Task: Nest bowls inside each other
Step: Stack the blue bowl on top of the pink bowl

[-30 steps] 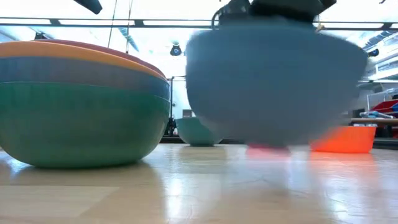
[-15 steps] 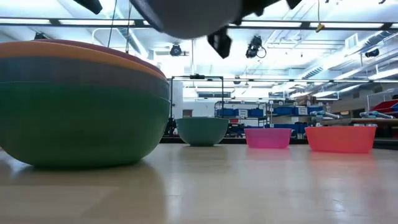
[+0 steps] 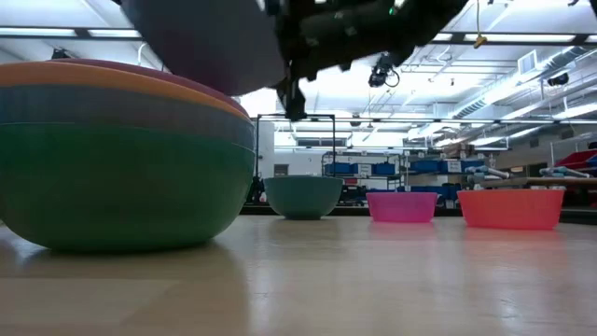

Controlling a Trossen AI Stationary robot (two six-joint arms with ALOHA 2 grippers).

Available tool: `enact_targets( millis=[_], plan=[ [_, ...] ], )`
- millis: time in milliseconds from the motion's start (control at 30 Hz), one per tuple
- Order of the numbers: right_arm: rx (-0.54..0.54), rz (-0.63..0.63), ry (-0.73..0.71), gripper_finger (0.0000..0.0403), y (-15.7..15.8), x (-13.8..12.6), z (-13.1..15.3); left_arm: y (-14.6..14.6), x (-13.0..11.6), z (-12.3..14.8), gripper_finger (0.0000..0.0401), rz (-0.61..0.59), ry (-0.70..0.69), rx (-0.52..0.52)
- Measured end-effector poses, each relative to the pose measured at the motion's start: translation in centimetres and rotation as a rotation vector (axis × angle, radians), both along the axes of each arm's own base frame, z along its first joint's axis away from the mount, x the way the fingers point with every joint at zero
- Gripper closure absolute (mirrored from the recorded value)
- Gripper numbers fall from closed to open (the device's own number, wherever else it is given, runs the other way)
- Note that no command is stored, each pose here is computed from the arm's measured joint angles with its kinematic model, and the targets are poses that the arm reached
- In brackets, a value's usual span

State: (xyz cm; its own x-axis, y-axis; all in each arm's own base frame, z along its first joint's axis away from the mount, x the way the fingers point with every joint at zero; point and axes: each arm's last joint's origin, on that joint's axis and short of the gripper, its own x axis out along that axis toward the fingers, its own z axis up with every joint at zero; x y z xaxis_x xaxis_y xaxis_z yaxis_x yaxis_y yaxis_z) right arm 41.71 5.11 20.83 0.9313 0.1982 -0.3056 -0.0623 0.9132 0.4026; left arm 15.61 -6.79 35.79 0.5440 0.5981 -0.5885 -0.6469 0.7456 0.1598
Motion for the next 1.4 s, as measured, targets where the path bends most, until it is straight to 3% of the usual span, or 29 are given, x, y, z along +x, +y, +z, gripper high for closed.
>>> enact_targets(
  millis=[200, 633, 1033, 1267, 1400],
  plan=[
    [0.022, 0.023, 0.023, 0.0395, 0.2, 0.9, -1.5, 0.0, 0.0, 0.0, 0.0295, 0.000, 0.000, -0.001],
    [0.008, 0.026, 0.009, 0.0301, 0.4, 1.0, -0.9, 0.0, 0.0, 0.0, 0.0295, -0.001, 0.002, -0.004],
    [0.026, 0.035, 0.049, 0.0295, -0.2, 1.7, 0.2, 0.0, 0.0, 0.0, 0.0295, -0.004, 0.008, -0.013],
    [-0.035, 0.083, 0.111, 0.0288, -0.2, 2.3, 1.7, 0.0, 0.0, 0.0, 0.0295, -0.004, 0.008, -0.013],
    [-0.123, 0.052, 0.200, 0.0287, -0.1, 2.4, 2.7, 0.0, 0.0, 0.0, 0.0295, -0.003, 0.008, -0.013]
  ],
)
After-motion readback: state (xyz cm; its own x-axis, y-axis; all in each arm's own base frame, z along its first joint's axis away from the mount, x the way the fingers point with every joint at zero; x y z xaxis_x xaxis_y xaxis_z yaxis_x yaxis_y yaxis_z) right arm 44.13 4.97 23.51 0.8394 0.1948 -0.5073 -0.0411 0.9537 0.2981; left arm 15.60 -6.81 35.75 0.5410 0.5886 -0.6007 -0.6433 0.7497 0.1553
